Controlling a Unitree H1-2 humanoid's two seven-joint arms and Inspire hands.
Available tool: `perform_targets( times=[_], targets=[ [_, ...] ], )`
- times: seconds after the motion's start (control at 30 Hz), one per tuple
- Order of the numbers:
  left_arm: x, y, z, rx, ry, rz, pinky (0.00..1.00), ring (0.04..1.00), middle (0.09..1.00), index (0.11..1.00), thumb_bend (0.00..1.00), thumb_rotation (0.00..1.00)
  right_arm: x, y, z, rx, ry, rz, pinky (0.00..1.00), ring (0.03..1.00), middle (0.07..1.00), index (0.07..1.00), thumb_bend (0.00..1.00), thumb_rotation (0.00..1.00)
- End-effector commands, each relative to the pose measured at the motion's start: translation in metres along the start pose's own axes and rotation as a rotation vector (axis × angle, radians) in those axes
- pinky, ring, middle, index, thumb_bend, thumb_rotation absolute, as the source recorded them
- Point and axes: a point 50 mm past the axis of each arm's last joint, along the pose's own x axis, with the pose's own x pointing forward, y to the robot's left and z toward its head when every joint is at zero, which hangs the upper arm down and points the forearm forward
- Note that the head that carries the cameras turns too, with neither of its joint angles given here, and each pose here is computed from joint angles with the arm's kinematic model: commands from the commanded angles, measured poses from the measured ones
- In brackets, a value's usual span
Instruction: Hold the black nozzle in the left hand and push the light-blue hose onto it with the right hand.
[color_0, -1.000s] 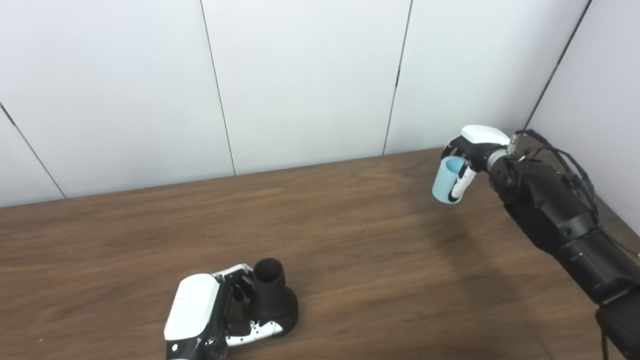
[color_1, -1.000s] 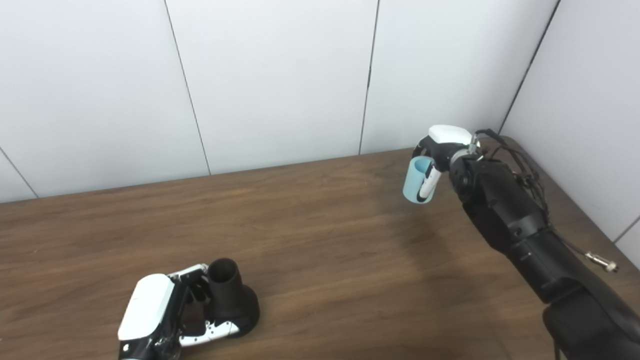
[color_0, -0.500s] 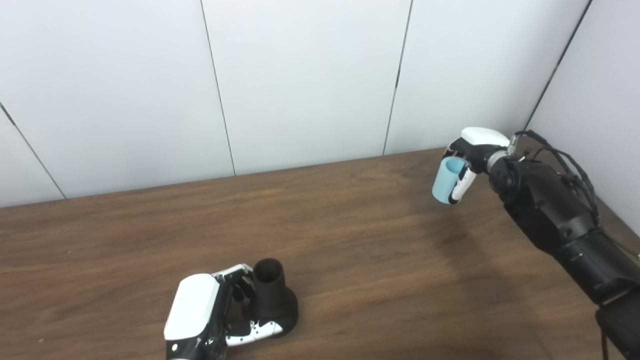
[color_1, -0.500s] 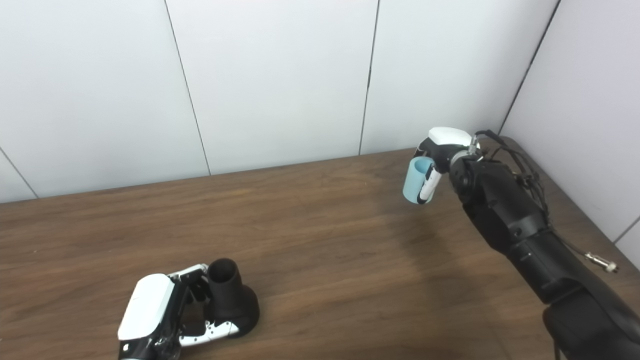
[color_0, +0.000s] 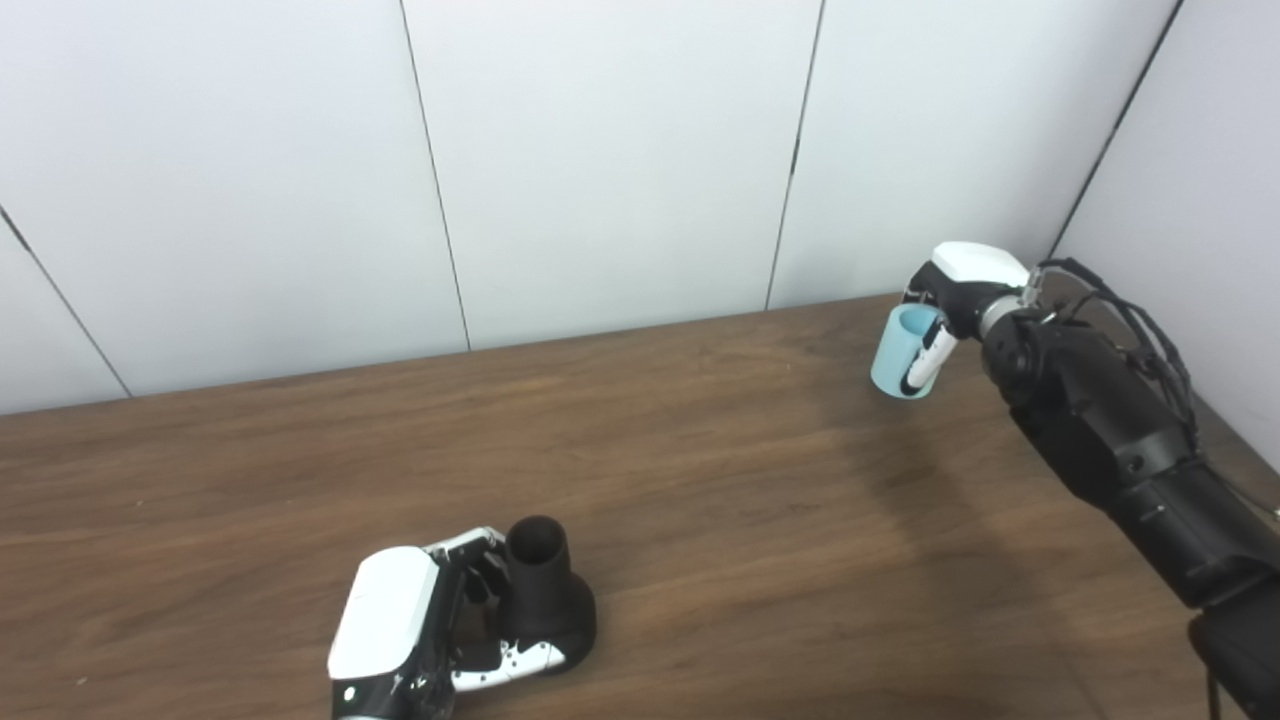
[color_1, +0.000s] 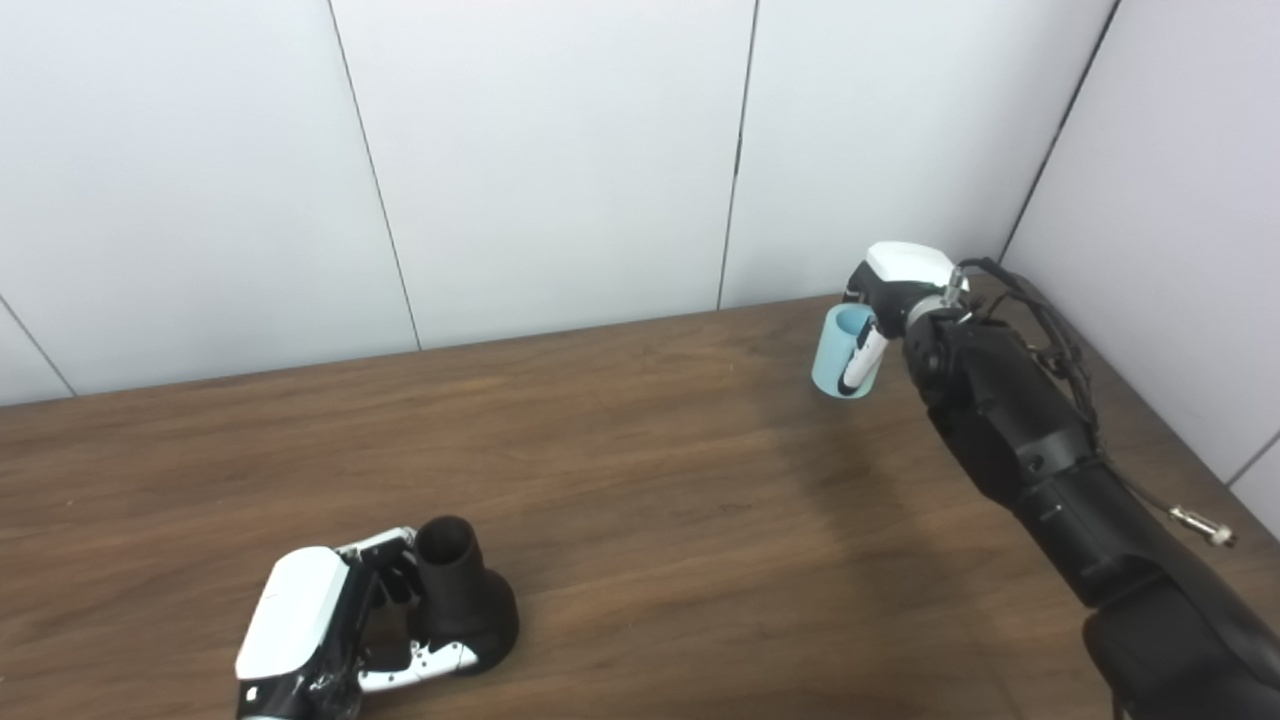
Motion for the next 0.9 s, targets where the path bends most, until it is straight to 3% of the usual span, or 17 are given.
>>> perform_targets(
  times=[0.0,0.13,0.33,0.4,0.43,0.6,0.87],
  targets=[
    [-0.004,0.000,-0.007,0.031,0.030,-0.037,0.39,0.444,0.462,0.517,0.50,0.00,-0.001,-0.030,0.002,0.013,-0.026,-0.104,0.56,0.535,0.513,0.474,0.53,0.00],
    [-0.005,0.000,-0.007,0.035,0.030,-0.036,0.39,0.444,0.458,0.518,0.50,0.00,-0.007,-0.032,0.004,0.023,-0.038,-0.112,0.47,0.494,0.492,0.484,0.53,0.00],
    [-0.006,0.001,-0.004,0.032,0.034,-0.037,0.40,0.453,0.460,0.517,0.50,0.00,-0.032,-0.047,0.021,0.013,-0.110,-0.155,0.45,0.476,0.476,0.491,0.53,0.00],
    [-0.006,0.001,-0.003,0.031,0.035,-0.041,0.41,0.456,0.463,0.515,0.50,0.00,-0.045,-0.052,0.030,0.018,-0.160,-0.169,0.54,0.572,0.539,0.468,0.52,0.00],
    [-0.006,0.001,-0.003,0.031,0.034,-0.042,0.41,0.455,0.464,0.514,0.50,0.00,-0.051,-0.055,0.035,0.024,-0.189,-0.171,0.53,0.580,0.551,0.463,0.52,0.00],
    [-0.006,-0.001,0.001,0.038,0.030,-0.048,0.40,0.449,0.461,0.518,0.50,0.00,-0.091,-0.059,0.065,0.025,-0.351,-0.186,0.36,0.390,0.492,0.507,0.52,0.00],
    [-0.006,-0.003,0.007,0.045,0.022,-0.044,0.39,0.455,0.463,0.517,0.50,0.00,-0.150,-0.044,0.105,0.122,-0.567,-0.162,0.40,0.394,0.512,0.490,0.52,0.00]
  ],
)
